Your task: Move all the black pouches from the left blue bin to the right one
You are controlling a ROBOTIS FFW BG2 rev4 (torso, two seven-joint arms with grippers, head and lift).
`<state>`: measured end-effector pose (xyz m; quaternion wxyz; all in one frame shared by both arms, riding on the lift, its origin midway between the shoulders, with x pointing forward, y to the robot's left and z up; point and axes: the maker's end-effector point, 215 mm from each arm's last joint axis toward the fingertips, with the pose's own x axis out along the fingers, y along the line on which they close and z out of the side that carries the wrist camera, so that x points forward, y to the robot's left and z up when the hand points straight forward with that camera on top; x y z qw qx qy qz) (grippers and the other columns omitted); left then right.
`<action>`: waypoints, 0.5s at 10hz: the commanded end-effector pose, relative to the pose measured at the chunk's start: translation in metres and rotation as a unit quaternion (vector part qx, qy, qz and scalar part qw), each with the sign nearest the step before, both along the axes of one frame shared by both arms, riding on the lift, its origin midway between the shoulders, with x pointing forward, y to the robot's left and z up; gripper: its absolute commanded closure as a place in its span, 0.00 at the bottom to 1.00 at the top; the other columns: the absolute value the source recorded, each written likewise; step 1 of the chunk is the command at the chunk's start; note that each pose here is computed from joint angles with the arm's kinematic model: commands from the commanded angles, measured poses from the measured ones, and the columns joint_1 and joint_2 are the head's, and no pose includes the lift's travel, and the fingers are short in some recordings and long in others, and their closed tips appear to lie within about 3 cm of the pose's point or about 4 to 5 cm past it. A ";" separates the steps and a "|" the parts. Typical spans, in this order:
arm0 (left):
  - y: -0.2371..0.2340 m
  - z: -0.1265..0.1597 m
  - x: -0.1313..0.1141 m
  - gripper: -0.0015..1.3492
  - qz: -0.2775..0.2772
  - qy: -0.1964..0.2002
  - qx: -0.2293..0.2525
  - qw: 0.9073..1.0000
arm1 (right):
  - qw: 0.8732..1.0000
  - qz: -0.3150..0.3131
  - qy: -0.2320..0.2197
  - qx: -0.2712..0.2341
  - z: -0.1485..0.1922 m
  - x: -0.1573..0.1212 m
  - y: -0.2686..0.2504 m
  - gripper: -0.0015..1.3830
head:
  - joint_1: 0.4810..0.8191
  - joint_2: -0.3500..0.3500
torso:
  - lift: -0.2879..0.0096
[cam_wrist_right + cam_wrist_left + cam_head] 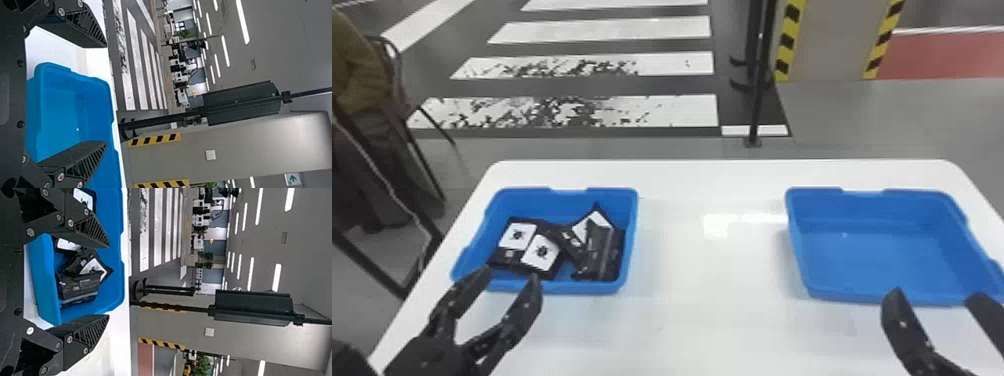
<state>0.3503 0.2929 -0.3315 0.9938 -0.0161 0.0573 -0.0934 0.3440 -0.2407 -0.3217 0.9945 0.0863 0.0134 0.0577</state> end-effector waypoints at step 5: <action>0.001 -0.003 0.000 0.33 0.001 0.004 0.000 1.000 | 1.000 0.000 0.000 0.002 0.000 0.000 0.000 0.11 | 0.63 0.63 | 0.50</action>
